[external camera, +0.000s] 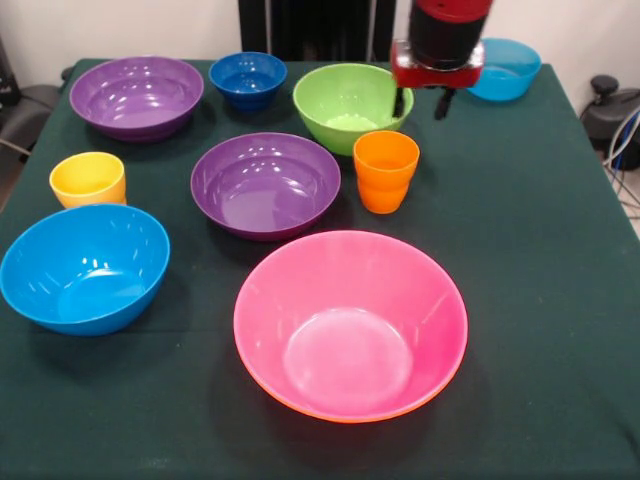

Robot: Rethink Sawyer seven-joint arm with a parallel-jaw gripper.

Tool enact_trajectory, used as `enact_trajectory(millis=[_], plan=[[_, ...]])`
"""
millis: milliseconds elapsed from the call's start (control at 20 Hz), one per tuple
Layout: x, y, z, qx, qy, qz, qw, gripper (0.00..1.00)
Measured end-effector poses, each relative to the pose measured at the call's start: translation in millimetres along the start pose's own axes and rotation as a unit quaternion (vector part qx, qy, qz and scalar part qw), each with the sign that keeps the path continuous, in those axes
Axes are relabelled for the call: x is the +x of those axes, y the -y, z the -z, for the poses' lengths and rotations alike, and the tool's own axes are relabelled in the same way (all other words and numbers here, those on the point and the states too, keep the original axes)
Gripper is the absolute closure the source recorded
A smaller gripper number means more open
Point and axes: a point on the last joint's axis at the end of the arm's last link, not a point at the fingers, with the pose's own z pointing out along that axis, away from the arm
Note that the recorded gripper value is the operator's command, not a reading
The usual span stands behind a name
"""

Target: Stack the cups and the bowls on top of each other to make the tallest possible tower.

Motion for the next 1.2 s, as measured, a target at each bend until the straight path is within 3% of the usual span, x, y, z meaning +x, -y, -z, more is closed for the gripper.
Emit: enact_trajectory(millis=[150,350,500,800,1200], plan=[[2.7,-22.8,-5.5,0.003,0.015,0.018,0.9997,0.0],[0.8,-28.4,-16.4,-0.005,0.031,0.02,0.9993,0.0],[0.8,-24.1,-23.9,-0.01,0.031,0.015,0.9994,0.0],[7.1,-3.7,-40.7,-0.01,0.01,-0.004,0.9999,0.0],[8.7,10.3,-44.1,-0.009,0.0,-0.016,0.9998,0.0]])
